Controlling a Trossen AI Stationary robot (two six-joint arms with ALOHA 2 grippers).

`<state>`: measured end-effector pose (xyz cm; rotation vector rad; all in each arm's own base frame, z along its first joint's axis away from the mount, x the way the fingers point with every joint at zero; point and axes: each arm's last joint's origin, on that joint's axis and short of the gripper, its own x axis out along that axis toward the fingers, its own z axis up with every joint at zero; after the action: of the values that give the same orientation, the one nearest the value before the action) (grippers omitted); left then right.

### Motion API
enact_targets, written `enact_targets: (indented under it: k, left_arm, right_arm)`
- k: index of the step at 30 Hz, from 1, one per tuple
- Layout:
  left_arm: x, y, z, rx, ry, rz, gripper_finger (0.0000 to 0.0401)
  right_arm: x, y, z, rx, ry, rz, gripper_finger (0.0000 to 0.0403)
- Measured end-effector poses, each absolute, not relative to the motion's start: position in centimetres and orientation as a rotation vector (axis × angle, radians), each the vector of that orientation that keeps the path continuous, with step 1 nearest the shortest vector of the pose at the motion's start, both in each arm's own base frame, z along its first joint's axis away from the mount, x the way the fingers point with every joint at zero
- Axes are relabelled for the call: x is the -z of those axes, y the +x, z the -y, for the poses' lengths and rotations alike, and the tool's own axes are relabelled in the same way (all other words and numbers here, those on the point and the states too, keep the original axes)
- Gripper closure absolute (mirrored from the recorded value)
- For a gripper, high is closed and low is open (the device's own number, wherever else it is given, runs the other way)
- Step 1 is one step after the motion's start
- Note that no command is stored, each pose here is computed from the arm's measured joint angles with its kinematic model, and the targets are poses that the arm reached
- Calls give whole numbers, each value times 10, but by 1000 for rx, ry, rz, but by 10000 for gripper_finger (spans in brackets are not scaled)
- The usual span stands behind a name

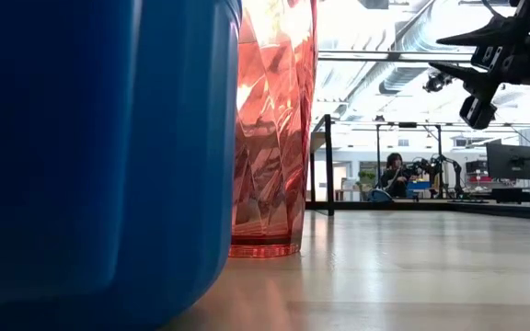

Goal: Stack small to large cups/mugs on shelf
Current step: Put the brown cup on the shelf

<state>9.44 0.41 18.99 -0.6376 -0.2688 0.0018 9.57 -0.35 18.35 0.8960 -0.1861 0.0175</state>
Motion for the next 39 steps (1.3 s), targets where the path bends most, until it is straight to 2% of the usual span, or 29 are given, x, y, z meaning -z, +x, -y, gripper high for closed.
enact_targets:
  k: [3, 8, 11, 16, 19, 22, 26, 34, 39]
  left_arm:
    - [-195, 93, -4, 31, -698, 317, 263]
    - [-193, 93, -6, -52, -702, 323, 263]
    - [-193, 93, -6, -41, -766, 325, 263]
    - [-187, 95, -4, 22, -814, 232, 263]
    - [-177, 97, -2, 47, -814, 111, 263]
    - [-168, 98, 0, 49, -817, 1, 263]
    - [-171, 98, 0, 76, -795, 20, 263]
    - [-174, 98, -2, 15, -702, 78, 263]
    - [-184, 97, -4, -21, -691, 203, 263]
  right_arm:
    - [-183, 96, 4, 10, 864, 189, 284]
    - [-180, 96, 6, 73, 776, 172, 284]
    - [-177, 96, 6, 97, 747, 154, 284]
    - [-175, 97, 5, 86, 829, 131, 284]
    - [-176, 97, 5, 73, 801, 136, 284]
    - [-186, 96, 2, -49, 753, 196, 284]
    - [-207, 94, -4, -139, 581, 278, 284]
    - [-244, 117, -13, -100, 143, 182, 284]
    - [-266, 146, -17, -97, 110, 75, 284]
